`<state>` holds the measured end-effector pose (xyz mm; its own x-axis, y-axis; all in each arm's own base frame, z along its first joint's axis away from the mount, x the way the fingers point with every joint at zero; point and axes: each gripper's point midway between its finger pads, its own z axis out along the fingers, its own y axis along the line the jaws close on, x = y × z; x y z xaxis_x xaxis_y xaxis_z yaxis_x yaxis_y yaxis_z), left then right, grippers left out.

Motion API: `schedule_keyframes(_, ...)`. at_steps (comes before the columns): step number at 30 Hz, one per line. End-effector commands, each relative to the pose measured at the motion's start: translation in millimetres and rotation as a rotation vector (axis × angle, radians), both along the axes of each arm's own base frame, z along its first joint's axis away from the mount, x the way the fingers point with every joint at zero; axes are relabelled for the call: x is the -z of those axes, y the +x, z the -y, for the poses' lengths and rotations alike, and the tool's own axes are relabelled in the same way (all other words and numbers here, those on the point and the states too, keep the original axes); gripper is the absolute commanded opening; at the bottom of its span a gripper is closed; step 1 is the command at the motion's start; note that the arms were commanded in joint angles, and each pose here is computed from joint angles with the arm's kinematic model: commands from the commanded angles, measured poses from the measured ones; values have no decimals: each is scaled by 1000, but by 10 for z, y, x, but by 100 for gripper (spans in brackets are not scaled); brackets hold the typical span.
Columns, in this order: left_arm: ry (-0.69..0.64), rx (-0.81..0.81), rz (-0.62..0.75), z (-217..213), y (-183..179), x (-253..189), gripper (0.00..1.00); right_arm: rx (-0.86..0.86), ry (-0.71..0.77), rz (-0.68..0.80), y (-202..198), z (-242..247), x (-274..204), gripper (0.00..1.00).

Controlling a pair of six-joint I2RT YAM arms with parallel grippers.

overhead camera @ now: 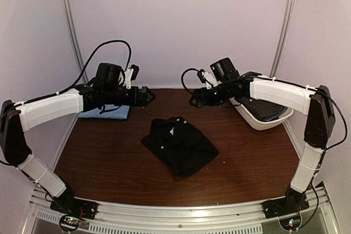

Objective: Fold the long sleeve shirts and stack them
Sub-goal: Place the crumpled shirt at the center of the board, then flatten out the crumpled shirt at the center of the board.

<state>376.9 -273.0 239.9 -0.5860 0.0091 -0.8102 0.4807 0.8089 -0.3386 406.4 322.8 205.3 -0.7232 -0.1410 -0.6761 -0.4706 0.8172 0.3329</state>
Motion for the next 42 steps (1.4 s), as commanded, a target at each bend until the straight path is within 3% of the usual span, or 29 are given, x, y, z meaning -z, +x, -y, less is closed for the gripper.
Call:
schedule_keyframes(1, 10, 12, -86, 49, 24, 300, 98, -56, -122, 36, -387, -101, 132, 79)
schedule_keyframes(10, 102, -43, -295, 2, 19, 1096, 97, -186, -255, 24, -1142, -437, 628, 81)
schedule_keyframes(17, 104, -27, -341, 87, 57, 1408, 95, -111, -348, 27, -1155, -311, 862, 77)
schedule_keyframes(21, 102, -17, -368, 143, 84, 1546, 92, -69, -386, 41, -1089, -236, 892, 60)
schedule_keyframes(26, 105, -27, -397, 129, 57, 1661, 83, -36, -412, 48, -1016, -179, 935, 23)
schedule_keyframes(29, 108, -36, -411, 102, 23, 1719, 77, -5, -407, 47, -949, -130, 921, 9)
schedule_keyframes(33, 111, -41, -428, 76, -20, 1793, 64, 41, -392, 48, -839, -44, 885, 0)
schedule_keyframes(38, 121, -53, -444, 70, -7, 1901, 49, 63, -371, 55, -763, -21, 824, 0)
schedule_keyframes(42, 116, -52, -452, 118, 48, 1966, 46, 64, -361, 61, -753, -21, 784, 0)
